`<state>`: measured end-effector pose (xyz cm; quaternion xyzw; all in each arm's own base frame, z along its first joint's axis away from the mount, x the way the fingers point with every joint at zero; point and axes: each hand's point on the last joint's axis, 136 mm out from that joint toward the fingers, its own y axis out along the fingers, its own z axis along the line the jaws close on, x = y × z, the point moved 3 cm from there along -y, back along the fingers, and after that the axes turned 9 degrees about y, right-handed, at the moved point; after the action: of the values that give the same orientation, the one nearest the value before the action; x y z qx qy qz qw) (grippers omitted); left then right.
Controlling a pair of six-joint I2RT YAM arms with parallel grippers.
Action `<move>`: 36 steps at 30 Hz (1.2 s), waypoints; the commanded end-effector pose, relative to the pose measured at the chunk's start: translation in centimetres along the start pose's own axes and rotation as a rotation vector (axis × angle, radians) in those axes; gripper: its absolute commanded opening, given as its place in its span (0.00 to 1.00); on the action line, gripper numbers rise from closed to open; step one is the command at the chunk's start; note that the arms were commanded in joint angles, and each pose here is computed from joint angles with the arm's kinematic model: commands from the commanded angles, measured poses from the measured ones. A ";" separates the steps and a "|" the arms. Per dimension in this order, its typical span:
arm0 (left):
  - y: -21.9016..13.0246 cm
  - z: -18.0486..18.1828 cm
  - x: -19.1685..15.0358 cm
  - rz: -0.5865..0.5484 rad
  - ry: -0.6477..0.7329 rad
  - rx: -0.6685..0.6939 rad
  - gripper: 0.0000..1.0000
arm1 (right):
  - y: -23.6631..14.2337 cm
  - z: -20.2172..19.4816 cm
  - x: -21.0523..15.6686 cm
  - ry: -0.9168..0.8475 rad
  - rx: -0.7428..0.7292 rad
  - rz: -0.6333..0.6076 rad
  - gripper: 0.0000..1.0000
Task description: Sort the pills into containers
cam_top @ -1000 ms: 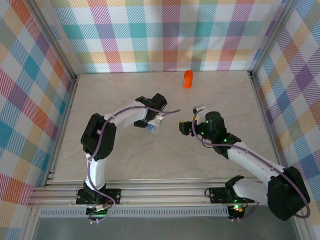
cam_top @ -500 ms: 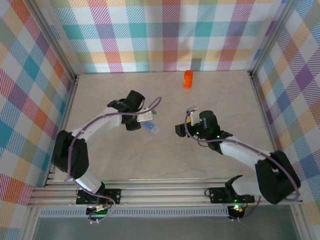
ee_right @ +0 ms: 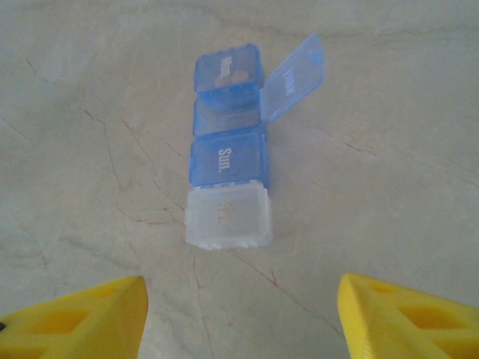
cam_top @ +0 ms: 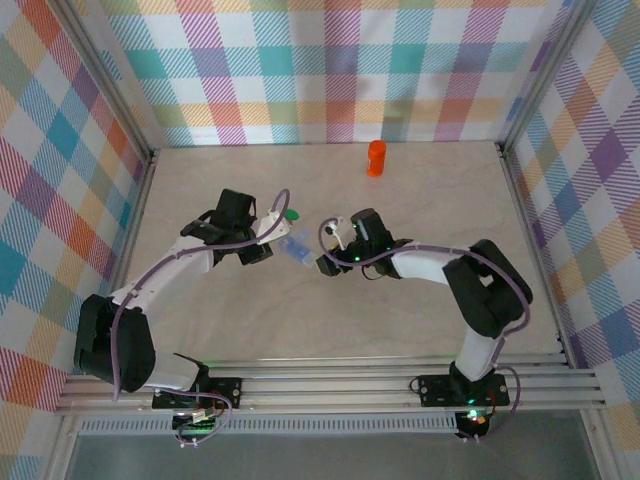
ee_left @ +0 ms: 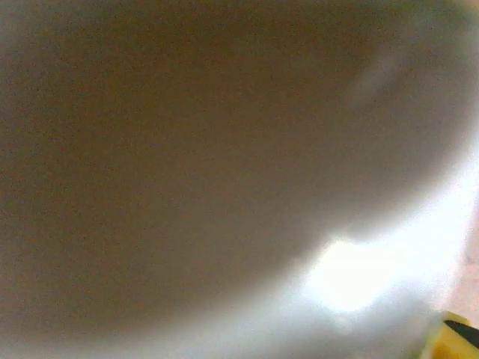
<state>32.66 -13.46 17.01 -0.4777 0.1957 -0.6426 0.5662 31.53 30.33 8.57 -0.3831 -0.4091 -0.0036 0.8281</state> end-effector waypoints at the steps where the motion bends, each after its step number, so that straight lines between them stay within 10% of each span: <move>1: -1.0 0.6 1.0 -0.088 -0.017 0.038 0.00 | 1.4 1.0 1.2 -0.097 0.032 -0.025 0.67; 36: -1.4 0.0 0.6 -0.097 -0.003 0.031 0.00 | 6.9 0.6 -1.3 -0.288 0.007 -0.015 0.54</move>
<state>32.12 -13.66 17.87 -0.4753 0.1711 -0.6642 0.5511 33.42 35.66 4.14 -0.3725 -0.5277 0.0373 0.7625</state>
